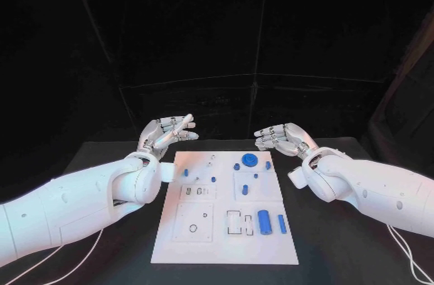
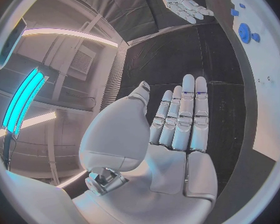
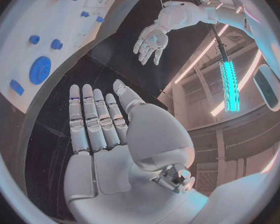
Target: Assemble the parts on the task board
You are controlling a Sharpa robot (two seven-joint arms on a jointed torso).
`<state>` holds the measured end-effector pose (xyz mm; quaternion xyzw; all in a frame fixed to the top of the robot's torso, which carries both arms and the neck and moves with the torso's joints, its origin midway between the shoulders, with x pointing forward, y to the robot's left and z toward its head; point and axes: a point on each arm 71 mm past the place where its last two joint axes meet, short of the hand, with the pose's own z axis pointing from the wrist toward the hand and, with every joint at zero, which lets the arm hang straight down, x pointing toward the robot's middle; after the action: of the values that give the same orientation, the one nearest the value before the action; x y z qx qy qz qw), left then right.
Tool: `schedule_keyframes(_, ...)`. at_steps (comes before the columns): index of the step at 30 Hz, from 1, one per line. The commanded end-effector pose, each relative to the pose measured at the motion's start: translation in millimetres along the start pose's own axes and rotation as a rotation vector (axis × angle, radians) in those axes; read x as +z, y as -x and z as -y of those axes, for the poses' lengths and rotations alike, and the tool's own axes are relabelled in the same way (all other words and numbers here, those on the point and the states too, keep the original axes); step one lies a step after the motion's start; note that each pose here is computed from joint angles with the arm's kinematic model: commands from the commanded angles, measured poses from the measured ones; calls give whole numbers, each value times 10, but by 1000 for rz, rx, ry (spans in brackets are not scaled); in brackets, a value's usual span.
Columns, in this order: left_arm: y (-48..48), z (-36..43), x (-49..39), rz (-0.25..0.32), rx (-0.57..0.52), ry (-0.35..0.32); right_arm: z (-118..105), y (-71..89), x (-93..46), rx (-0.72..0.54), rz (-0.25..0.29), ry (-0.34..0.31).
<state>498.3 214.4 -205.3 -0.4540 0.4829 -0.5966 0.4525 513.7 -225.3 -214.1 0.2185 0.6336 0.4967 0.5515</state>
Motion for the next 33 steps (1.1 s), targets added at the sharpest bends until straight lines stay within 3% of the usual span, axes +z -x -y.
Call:
schedule_keyframes(1, -70, 43, -57, -77, -16, -12, -84, 32, 55, -230, -57, 46)
schedule_keyframes(9, -185, 99, -213, -142, -49, 9, -223, 31, 206, -587, -149, 26)
schedule_keyframes(17, -305, 139, -318, -189, -77, 26, -342, -65, 307, -809, -213, 12)
schedule_keyframes(25, -373, 152, -369, -218, -94, 41, -444, -186, 360, -913, -243, 32)
schedule_keyframes(33, -363, 149, -379, -222, -95, 48, -504, -281, 385, -945, -271, 50)
